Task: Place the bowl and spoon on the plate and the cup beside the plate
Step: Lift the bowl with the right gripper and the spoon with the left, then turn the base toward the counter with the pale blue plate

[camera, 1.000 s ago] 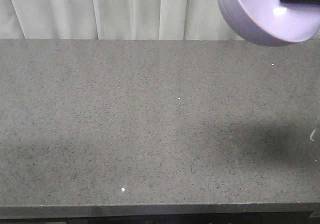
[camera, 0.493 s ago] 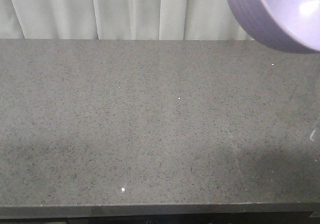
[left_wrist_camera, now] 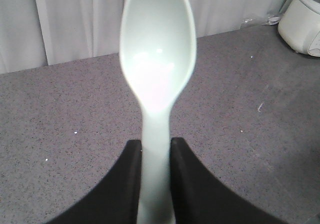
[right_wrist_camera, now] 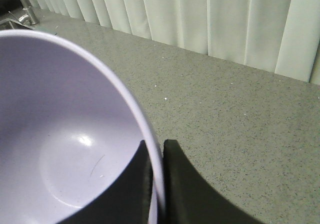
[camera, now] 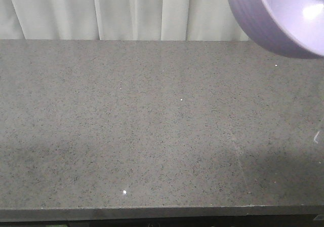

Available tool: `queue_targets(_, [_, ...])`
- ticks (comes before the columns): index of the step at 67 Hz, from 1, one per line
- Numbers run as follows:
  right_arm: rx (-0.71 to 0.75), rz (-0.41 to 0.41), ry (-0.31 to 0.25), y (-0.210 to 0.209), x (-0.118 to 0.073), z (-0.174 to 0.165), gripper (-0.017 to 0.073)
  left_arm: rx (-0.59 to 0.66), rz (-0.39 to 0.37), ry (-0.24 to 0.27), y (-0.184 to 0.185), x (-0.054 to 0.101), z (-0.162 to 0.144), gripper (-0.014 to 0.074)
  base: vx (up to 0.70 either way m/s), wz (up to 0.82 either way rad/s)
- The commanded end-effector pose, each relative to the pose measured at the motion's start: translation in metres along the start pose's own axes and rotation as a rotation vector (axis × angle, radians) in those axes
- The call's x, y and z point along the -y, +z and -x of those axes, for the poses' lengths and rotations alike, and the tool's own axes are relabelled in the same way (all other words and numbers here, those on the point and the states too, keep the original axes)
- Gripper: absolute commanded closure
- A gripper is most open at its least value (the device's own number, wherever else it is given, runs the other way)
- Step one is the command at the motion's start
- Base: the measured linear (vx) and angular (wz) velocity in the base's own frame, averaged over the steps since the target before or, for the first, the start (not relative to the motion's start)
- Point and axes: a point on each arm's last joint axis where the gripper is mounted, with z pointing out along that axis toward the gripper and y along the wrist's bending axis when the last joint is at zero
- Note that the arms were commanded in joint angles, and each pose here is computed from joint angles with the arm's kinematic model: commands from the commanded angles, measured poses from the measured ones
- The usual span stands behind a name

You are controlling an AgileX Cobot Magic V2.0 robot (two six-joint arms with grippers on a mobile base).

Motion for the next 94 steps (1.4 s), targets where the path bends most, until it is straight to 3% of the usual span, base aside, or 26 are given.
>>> queue_targets(1, [0.093,0.010,-0.010,-0.0096,-0.0097,0.0105,0.0565,0.101,-0.025,0.007,-0.0112,0.0082,0.0093,0.0601,0.00,0.00])
queue_targets(58, [0.089,0.013,-0.010,-0.0096,-0.0100,0.0101,0.0565,0.101,-0.025,0.007,-0.0112,0.0082,0.0093,0.0601,0.00,-0.03])
queue_targets(94, [0.089,0.013,-0.010,-0.0096,-0.0100,0.0101,0.0565,0.101,-0.024,0.007,-0.0112,0.0081,0.0093,0.0601,0.01,-0.26])
